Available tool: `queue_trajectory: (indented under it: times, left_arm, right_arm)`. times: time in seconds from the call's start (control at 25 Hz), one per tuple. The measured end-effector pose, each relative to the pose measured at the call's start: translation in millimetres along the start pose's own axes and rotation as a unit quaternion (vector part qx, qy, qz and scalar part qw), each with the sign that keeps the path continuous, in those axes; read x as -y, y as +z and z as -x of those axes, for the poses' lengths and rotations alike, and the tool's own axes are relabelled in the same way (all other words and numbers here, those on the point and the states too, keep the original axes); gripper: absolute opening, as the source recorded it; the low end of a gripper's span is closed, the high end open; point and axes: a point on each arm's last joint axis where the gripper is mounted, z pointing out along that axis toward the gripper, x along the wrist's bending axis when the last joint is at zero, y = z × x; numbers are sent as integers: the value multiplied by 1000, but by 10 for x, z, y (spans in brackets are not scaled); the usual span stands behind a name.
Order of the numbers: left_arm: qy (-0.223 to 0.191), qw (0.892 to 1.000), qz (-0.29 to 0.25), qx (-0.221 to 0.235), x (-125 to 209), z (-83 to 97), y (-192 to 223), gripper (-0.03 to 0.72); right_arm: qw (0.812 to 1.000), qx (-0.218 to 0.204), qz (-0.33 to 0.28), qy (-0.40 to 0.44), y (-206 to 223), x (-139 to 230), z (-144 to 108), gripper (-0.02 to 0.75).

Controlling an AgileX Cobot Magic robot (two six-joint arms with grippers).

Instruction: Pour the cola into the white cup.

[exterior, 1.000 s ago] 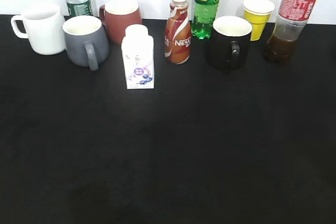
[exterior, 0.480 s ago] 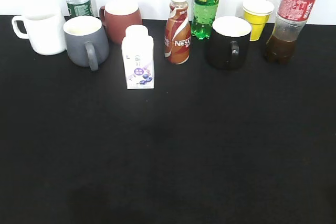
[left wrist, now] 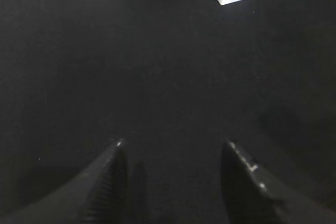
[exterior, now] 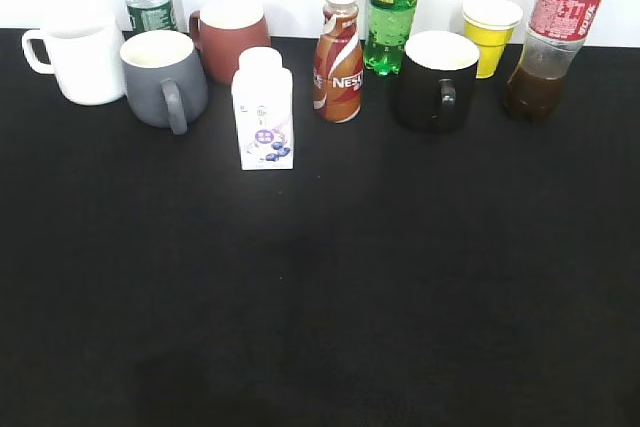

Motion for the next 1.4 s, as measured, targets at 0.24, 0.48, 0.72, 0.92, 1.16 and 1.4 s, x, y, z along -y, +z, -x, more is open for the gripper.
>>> queue_trajectory:
  times: [0.24, 0.48, 0.72, 0.92, 1.16, 1.4]
  left_arm:
    - [0, 1000, -1, 0, 5, 0, 7, 433]
    - [-11, 1000, 1, -22, 6, -11, 4, 433]
    - [-58, 992, 67, -93, 114, 16, -164, 433]
    - [-69, 988, 69, -122, 119, 12, -171, 361]
    - [-69, 988, 69, -122, 119, 12, -171, 234]
    - [-69, 988, 69, -122, 119, 12, -171, 230]
  right_arm:
    - [1000, 0, 1, -1, 0, -2, 0, 594]
    - [1000, 28, 3, 14, -1, -1, 2, 593]
    - [973, 199, 41, 105, -86, 47, -18, 593]
    - [973, 202, 45, 105, -96, 53, -23, 593]
    - [973, 202, 45, 105, -96, 53, -23, 593]
    - [973, 202, 45, 105, -96, 53, -23, 593]
